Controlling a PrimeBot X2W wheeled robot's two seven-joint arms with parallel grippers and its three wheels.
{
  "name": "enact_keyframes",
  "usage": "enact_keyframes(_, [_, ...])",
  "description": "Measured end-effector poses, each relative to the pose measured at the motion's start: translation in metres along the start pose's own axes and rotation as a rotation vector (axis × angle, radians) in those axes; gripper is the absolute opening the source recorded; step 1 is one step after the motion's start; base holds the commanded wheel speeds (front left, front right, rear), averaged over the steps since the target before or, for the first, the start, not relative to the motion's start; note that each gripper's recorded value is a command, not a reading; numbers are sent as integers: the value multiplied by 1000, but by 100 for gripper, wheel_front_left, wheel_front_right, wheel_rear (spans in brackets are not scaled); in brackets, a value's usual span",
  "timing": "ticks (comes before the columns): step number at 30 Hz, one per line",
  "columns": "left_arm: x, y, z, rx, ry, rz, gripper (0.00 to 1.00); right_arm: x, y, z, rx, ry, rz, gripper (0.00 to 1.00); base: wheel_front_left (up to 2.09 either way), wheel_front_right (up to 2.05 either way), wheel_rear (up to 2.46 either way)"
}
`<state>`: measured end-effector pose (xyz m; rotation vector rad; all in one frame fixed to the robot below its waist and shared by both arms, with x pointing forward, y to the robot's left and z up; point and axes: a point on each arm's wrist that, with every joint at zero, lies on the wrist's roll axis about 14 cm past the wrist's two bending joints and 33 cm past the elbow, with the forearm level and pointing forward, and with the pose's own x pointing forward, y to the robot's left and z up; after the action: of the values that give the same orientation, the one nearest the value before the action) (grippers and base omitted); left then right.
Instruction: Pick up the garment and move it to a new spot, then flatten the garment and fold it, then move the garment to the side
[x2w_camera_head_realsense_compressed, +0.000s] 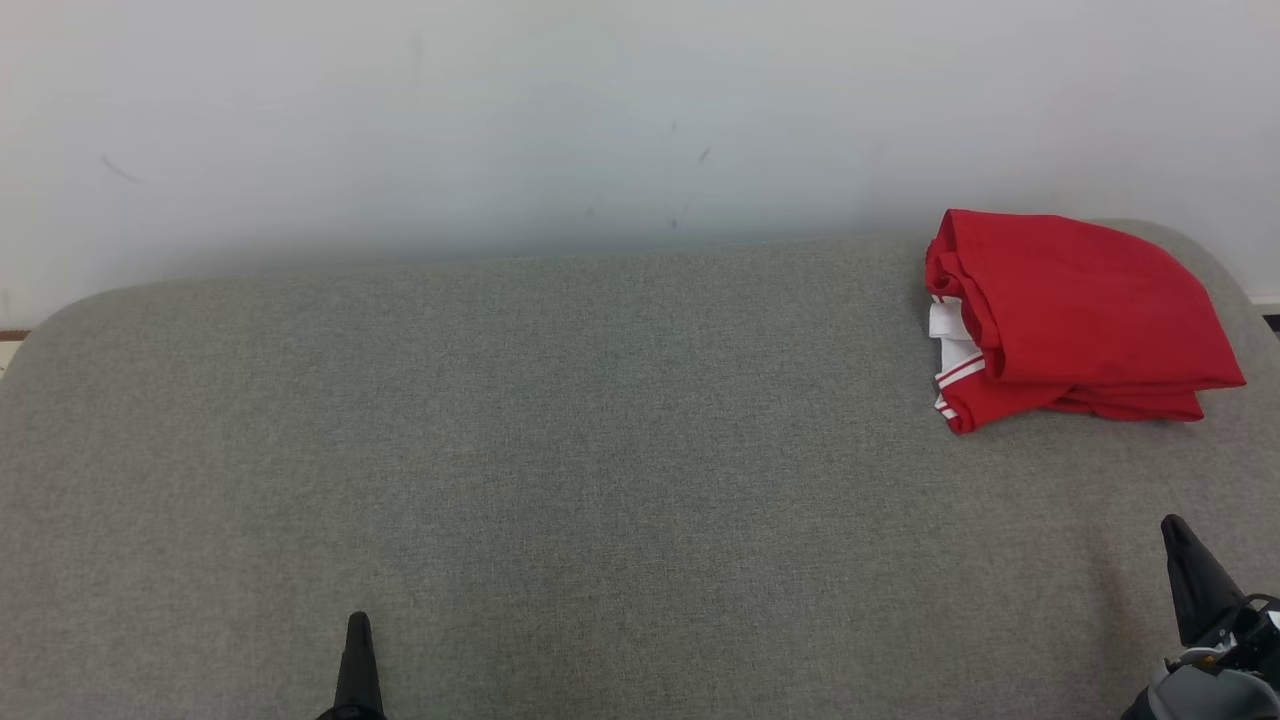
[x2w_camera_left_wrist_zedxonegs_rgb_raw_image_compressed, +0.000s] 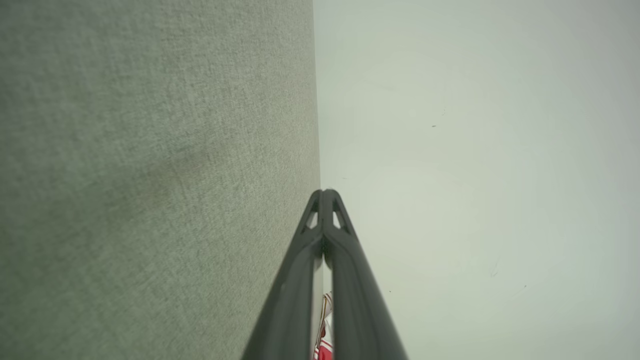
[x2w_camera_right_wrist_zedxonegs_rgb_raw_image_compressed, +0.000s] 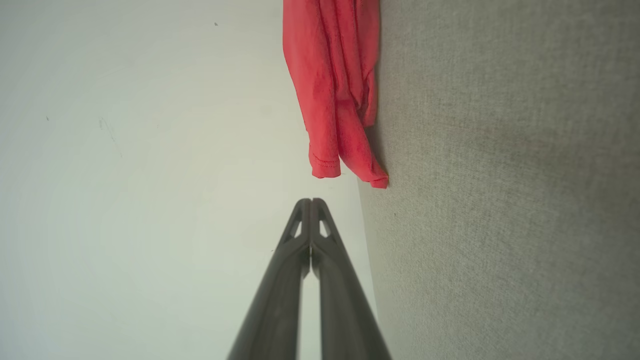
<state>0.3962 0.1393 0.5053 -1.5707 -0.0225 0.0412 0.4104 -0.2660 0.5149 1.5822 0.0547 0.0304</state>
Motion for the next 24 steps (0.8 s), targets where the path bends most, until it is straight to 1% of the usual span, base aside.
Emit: enact_keyframes(24, [0, 0, 0, 0, 0, 0, 0, 0, 0, 0, 1, -2, 1, 0, 0, 0, 0])
